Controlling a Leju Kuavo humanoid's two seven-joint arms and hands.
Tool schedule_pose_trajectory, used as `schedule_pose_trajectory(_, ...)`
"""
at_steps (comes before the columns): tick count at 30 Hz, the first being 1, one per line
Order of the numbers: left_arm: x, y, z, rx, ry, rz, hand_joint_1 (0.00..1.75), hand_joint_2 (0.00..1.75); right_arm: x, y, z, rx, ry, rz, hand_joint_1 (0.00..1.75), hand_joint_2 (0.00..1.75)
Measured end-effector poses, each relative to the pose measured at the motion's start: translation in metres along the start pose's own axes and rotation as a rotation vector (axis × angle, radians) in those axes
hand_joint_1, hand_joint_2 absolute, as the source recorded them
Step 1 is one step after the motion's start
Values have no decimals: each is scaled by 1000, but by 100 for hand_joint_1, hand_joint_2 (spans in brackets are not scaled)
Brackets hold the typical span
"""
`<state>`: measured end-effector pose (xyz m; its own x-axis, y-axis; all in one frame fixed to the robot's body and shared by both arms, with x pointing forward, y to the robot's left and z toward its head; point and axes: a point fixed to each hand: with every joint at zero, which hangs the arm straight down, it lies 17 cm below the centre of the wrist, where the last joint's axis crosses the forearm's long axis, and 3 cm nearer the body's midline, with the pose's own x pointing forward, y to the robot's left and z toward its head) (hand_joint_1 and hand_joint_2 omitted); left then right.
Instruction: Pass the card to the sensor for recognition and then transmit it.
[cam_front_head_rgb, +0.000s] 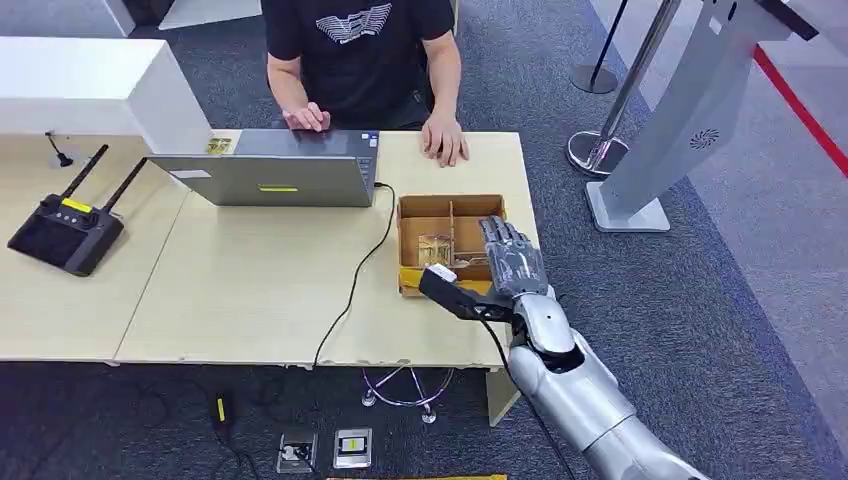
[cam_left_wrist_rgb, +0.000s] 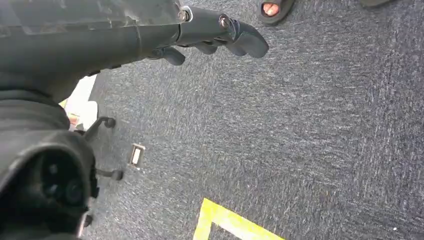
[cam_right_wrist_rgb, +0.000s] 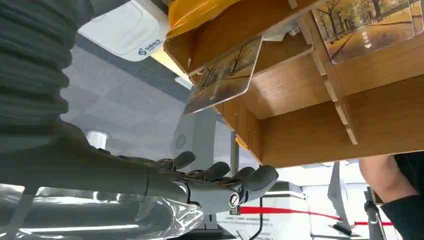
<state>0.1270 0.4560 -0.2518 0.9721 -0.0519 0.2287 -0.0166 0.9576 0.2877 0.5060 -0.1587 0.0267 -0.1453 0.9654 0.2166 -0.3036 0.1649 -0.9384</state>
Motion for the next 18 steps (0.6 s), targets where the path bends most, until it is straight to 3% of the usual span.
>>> schedule_pose_trajectory(18, 0, 0, 0, 0, -1, 0, 0, 0, -7, 6, 0, 14, 17, 9, 0, 175)
